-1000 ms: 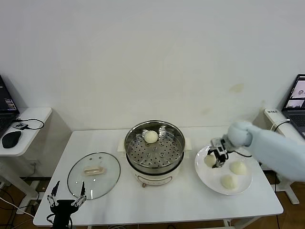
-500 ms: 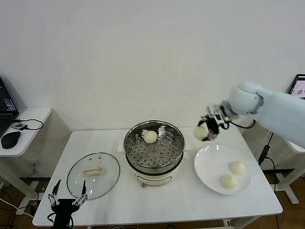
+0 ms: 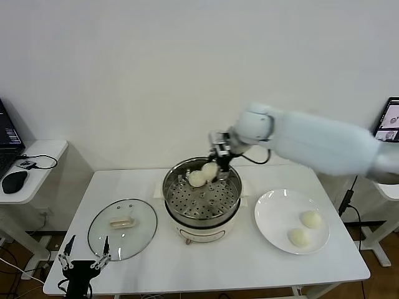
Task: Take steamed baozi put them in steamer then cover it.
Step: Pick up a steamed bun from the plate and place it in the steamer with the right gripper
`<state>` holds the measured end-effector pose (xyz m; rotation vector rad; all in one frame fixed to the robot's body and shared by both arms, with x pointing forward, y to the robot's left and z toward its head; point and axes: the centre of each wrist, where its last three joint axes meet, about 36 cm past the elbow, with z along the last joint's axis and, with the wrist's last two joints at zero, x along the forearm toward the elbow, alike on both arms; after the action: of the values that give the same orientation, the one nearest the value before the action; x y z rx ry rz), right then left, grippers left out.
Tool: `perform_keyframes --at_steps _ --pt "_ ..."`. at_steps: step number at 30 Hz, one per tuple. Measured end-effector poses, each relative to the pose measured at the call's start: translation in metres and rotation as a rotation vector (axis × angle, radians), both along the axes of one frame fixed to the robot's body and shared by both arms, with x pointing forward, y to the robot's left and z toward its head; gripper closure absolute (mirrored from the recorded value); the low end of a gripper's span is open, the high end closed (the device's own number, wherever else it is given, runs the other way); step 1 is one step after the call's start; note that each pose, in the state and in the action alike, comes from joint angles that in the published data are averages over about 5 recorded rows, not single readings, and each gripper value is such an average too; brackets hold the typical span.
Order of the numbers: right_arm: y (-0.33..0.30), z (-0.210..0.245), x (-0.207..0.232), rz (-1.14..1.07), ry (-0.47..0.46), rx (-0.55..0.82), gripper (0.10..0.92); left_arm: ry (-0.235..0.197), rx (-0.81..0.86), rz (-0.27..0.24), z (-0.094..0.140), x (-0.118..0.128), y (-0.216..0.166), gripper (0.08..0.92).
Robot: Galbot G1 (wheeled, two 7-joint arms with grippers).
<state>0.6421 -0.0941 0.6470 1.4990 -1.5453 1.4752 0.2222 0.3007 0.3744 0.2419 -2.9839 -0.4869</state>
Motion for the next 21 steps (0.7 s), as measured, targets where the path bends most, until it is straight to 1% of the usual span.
perform_keyframes --at_steps 10,19,21 --pt "0.065 -0.042 0.006 -0.015 0.045 0.016 0.343 -0.003 0.007 0.005 -0.002 0.005 0.005 0.177" --pt "0.095 -0.067 0.008 -0.03 0.061 0.003 0.343 -0.006 0.007 0.004 -0.004 0.008 0.006 0.177" --pt "0.099 -0.071 0.008 -0.032 0.061 -0.001 0.326 -0.006 0.007 0.004 -0.004 0.009 0.007 0.177"
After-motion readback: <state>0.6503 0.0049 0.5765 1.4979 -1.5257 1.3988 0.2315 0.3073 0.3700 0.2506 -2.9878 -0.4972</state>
